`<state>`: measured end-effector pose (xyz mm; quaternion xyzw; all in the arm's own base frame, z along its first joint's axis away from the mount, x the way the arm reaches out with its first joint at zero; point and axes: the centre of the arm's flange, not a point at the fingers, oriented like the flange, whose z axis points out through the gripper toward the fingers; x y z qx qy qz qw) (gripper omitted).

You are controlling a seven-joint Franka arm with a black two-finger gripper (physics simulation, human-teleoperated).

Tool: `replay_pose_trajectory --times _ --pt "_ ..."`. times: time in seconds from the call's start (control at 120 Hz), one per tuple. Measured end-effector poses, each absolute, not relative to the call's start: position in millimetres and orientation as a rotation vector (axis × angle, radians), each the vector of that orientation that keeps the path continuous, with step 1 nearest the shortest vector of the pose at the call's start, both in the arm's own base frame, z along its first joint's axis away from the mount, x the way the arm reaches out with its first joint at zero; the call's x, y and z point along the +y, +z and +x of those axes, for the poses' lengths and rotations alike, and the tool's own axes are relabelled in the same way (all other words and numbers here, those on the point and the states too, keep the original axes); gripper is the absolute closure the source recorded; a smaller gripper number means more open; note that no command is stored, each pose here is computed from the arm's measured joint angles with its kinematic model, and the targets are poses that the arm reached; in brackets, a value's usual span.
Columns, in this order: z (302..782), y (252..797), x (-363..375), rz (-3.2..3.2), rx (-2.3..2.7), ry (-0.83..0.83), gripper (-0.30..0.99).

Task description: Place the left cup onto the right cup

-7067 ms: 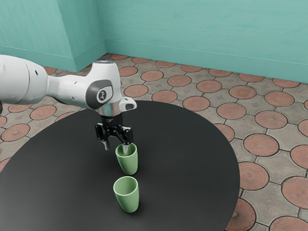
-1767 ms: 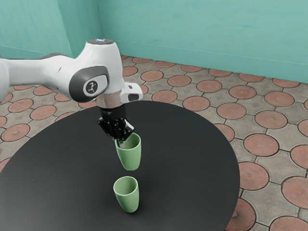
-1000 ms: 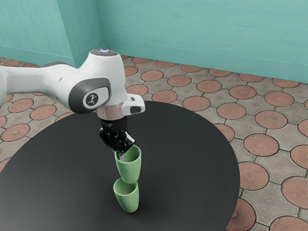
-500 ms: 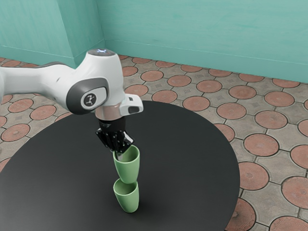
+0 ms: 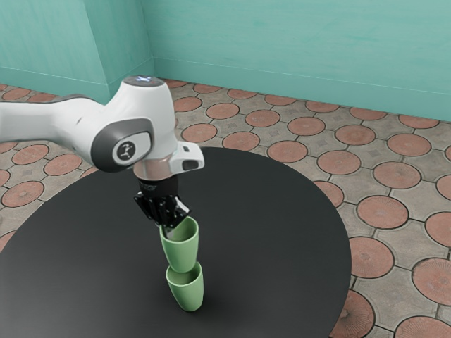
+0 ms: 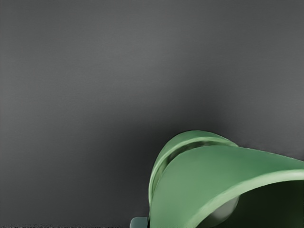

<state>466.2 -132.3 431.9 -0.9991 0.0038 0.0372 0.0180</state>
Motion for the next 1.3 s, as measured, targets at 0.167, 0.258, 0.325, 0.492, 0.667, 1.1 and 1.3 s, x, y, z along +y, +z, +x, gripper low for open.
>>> replay_pose_trajectory --times 0.167,0.258,0.325,0.492,0.667,1.1,1.3 --pt "466 431 -132 -3.104 0.007 0.118 0.79" --pt "466 430 -132 -3.104 0.004 0.122 0.79" --pt "465 429 -132 -3.103 0.002 0.125 0.79" --pt "463 425 -132 -3.101 -0.002 0.134 0.79" --pt "462 422 -132 -3.102 -0.008 0.137 0.79" --pt "460 420 -132 -3.104 -0.014 0.133 0.79" --pt "460 419 -137 -3.107 -0.005 0.131 0.79"
